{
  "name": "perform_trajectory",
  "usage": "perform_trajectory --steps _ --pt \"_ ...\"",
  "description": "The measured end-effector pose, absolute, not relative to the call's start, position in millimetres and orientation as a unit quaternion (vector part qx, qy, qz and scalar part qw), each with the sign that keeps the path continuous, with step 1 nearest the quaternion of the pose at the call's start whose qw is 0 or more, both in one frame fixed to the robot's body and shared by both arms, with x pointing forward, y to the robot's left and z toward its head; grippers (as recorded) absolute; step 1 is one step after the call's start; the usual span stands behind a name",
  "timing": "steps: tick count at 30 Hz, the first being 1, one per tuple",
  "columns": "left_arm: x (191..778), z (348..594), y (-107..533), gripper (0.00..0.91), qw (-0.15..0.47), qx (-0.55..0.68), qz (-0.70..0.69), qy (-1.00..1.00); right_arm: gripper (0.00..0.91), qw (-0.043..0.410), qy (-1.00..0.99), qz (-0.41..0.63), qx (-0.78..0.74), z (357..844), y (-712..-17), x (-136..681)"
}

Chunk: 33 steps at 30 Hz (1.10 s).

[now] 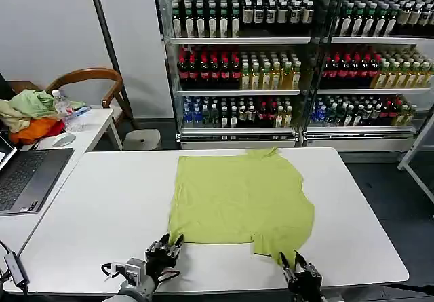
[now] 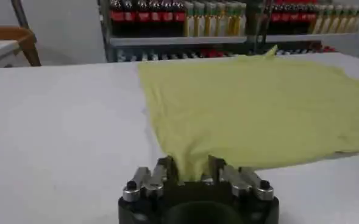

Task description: Fold and organize the clothes.

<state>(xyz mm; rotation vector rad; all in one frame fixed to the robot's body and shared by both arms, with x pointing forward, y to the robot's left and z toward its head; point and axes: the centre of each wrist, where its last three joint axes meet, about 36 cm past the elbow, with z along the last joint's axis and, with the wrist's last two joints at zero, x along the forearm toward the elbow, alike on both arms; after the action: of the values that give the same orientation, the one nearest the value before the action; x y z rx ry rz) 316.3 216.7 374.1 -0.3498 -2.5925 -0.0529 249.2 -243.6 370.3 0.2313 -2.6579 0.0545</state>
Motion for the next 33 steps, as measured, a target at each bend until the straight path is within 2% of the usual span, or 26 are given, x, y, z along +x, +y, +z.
perform_trajectory --steps 14,33 --pt "307 374 218 0.040 0.256 -0.141 -0.020 -0.956 0.000 0.234 -0.966 0.035 0.101 380 -247 238" --pt "266 397 243 0.050 0.246 -0.135 -0.038 -0.959 0.000 0.231 -0.963 0.061 0.127 406 -250 196"
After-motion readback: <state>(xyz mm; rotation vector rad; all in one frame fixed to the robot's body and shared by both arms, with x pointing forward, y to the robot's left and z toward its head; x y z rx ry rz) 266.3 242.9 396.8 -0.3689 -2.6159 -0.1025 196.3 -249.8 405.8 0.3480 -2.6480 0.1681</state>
